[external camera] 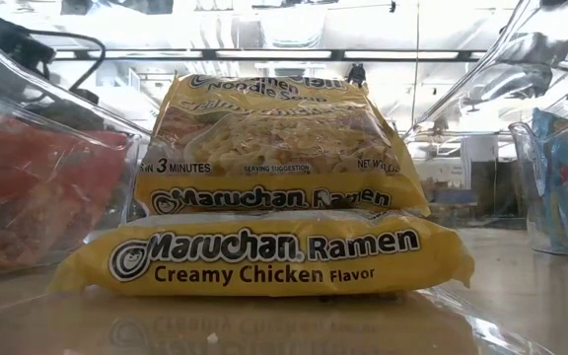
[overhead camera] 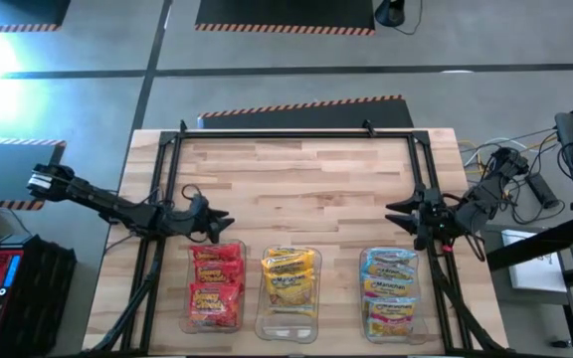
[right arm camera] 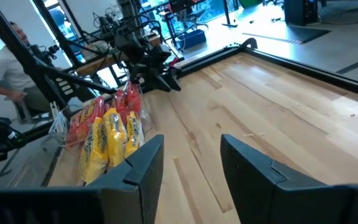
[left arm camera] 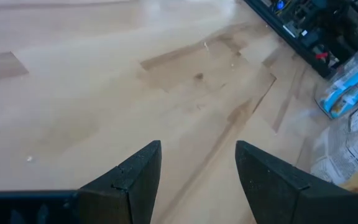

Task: Sort Maruchan noodles
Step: Return to Home Position

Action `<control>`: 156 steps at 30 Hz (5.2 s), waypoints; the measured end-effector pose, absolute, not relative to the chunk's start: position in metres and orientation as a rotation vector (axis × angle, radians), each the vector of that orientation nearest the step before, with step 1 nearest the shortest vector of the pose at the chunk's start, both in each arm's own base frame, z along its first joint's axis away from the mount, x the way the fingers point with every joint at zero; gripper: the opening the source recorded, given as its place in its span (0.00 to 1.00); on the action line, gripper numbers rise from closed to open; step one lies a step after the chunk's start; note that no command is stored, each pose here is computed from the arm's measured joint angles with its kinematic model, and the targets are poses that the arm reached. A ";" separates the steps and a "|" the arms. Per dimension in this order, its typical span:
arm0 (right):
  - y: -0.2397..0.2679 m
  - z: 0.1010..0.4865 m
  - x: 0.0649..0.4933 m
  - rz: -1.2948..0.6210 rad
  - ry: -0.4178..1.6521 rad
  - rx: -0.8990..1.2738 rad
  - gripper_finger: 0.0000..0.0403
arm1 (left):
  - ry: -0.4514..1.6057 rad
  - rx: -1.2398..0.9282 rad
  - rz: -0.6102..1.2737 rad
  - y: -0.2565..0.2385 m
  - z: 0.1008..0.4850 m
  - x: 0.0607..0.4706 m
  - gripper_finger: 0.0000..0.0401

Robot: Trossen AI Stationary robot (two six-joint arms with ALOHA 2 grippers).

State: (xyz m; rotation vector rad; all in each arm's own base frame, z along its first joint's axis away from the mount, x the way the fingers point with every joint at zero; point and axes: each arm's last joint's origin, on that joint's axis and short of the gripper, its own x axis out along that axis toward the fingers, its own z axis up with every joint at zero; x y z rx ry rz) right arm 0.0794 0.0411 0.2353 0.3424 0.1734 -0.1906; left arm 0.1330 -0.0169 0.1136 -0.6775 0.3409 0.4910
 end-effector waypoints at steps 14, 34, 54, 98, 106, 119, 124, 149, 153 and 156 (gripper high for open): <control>0.037 0.238 0.074 -0.181 0.140 0.378 0.37 | 0.236 -0.736 0.425 -0.020 0.137 0.142 0.47; 0.012 0.219 0.064 -0.355 0.012 0.471 0.37 | -0.173 -0.923 0.235 -0.013 0.189 0.115 0.47; -0.021 0.217 0.061 -0.861 -0.117 0.473 0.36 | -0.450 -1.031 0.099 -0.006 0.214 0.085 0.47; -0.051 0.168 0.062 -1.311 -0.057 0.415 0.35 | -0.431 -1.024 0.108 -0.006 0.213 0.087 0.47; -0.051 0.169 0.062 -1.309 -0.065 0.417 0.35 | -0.421 -1.020 0.113 -0.007 0.212 0.088 0.47; -0.051 0.168 0.062 -1.309 -0.065 0.417 0.35 | -0.402 -1.014 0.122 -0.007 0.211 0.091 0.47; -0.051 0.168 0.062 -1.309 -0.065 0.417 0.35 | -0.394 -1.011 0.126 -0.007 0.210 0.092 0.47; -0.051 0.168 0.062 -1.309 -0.065 0.417 0.35 | -0.379 -1.005 0.134 -0.008 0.209 0.093 0.47; -0.051 0.168 0.062 -1.309 -0.065 0.417 0.35 | -0.379 -1.005 0.134 -0.008 0.209 0.093 0.47; -0.051 0.168 0.062 -1.309 -0.065 0.417 0.35 | -0.379 -1.005 0.134 -0.008 0.209 0.093 0.47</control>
